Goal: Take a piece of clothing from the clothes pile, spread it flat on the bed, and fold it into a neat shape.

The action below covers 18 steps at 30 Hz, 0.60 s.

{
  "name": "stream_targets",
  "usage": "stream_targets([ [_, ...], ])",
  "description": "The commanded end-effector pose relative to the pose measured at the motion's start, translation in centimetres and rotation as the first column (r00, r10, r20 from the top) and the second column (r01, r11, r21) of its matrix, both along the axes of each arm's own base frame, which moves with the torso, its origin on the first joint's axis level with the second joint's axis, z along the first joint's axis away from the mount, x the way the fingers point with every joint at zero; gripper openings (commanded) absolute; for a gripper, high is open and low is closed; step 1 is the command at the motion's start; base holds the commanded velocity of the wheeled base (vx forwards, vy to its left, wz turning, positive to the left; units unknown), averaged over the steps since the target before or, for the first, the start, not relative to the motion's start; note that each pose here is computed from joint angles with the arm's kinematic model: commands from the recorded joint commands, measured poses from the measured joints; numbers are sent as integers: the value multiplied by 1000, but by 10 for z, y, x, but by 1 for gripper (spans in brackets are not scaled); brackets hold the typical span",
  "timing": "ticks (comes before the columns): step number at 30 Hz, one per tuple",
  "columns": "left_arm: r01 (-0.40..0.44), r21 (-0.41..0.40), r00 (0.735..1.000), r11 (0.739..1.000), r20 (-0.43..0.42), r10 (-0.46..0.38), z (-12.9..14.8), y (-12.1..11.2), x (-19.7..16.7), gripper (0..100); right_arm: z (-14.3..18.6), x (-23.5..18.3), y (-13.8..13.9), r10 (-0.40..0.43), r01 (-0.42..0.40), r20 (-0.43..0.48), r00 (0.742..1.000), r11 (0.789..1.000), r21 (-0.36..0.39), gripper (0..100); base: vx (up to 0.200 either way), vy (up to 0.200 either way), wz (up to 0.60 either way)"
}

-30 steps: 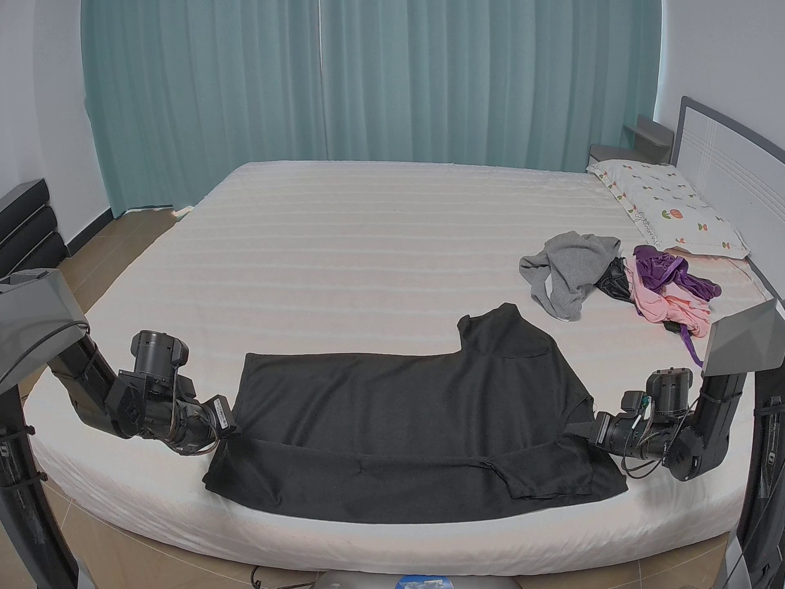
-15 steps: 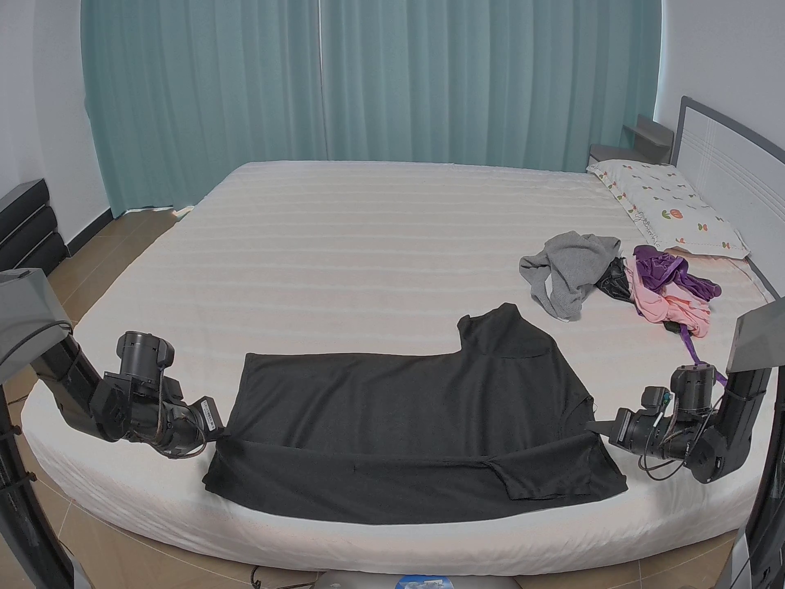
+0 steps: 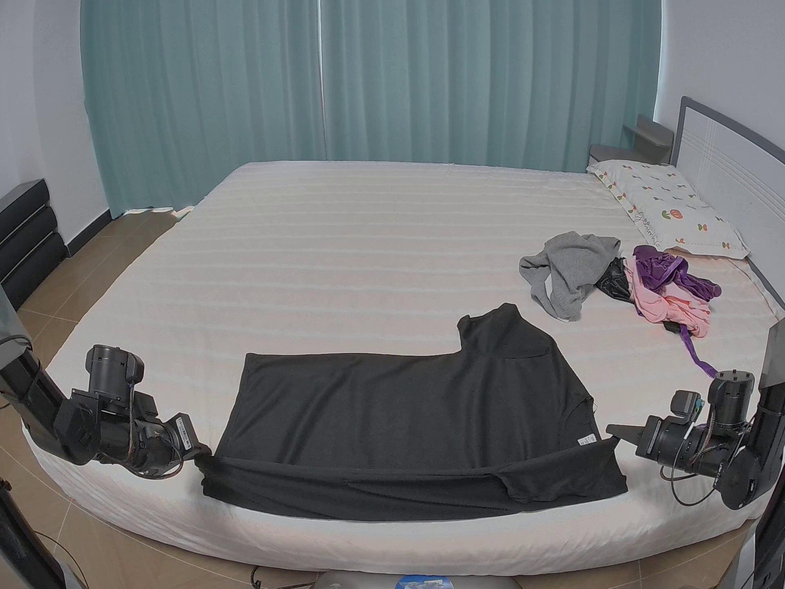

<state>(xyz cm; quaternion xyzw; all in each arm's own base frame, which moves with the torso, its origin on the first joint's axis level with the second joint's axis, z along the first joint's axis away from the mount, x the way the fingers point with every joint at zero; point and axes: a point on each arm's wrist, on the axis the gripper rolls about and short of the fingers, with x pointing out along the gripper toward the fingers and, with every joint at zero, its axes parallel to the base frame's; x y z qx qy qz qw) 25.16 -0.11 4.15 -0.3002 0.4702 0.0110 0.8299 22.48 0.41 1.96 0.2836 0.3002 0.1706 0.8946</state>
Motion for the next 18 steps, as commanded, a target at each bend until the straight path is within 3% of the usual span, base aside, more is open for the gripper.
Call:
stream_targets([
  [1,2,-5,1000,1000,15,-2,7,0,-13,0,11,-14,1,11,-11,30,1000,1000,10,0,0,0,0],
  [6,11,-8,1000,1000,22,-11,10,-2,-19,0,21,-17,-5,-35,33,39,999,998,51,0,0,0,0],
  [14,12,-16,999,1000,44,-11,17,-3,-22,0,25,-28,-6,-28,29,-24,999,998,56,0,0,0,0],
  [18,25,-12,1000,1000,4,-25,10,-4,-36,0,35,-38,-10,-27,29,-30,999,997,72,0,0,0,0],
])
